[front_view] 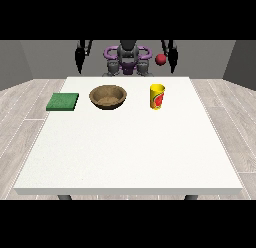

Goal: Pick the cup and pour the ball into the bowl, then pick the bowl and place it on the pad

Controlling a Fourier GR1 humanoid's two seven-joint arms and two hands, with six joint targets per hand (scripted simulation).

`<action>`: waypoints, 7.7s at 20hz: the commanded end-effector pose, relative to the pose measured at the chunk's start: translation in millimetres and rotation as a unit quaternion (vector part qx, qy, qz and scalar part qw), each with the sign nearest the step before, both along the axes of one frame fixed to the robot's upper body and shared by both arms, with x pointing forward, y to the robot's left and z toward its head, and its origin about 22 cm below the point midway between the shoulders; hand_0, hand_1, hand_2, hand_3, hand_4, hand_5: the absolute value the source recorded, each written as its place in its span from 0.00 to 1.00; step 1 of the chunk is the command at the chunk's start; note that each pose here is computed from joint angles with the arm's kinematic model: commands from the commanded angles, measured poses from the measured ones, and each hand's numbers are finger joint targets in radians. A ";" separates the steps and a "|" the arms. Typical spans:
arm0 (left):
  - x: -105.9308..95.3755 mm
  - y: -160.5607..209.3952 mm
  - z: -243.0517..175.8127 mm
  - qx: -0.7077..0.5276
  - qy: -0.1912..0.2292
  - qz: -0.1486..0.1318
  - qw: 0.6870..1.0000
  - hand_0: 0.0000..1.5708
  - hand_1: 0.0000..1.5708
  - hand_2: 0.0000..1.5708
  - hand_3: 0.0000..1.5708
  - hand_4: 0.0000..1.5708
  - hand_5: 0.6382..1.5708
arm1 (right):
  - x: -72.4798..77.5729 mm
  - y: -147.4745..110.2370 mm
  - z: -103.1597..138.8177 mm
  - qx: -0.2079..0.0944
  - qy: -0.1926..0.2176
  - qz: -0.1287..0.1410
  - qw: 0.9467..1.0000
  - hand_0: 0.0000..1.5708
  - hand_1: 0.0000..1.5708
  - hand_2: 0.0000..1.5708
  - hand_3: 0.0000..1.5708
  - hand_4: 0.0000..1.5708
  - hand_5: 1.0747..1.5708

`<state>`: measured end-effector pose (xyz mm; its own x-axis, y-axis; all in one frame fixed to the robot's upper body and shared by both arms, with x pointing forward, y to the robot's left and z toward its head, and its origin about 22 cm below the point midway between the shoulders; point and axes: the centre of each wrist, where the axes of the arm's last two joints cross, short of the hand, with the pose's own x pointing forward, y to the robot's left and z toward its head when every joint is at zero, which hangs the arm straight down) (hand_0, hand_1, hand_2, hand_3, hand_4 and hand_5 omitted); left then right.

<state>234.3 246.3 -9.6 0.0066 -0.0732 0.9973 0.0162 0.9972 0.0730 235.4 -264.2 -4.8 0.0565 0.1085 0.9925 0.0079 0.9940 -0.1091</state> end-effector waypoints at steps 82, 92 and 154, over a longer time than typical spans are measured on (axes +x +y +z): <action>140.5 -69.9 3.0 0.413 -0.187 0.051 0.890 0.88 0.88 1.00 1.00 0.73 1.00 | 37.3 -168.9 -16.0 0.057 -0.088 -0.043 0.994 0.00 0.00 0.00 0.00 0.00 0.98; 115.5 -139.5 0.0 0.484 -0.182 -0.029 0.856 0.86 0.86 1.00 1.00 0.67 1.00 | -3.0 -198.2 -45.8 0.053 -0.061 -0.090 0.993 0.00 0.00 0.00 0.00 0.00 0.97; 139.4 -132.1 127.4 0.359 -0.259 0.013 0.897 0.75 0.75 0.89 0.72 0.49 0.96 | 107.5 -116.5 -6.6 0.122 -0.096 -0.080 0.985 0.00 0.00 0.00 0.00 0.16 0.99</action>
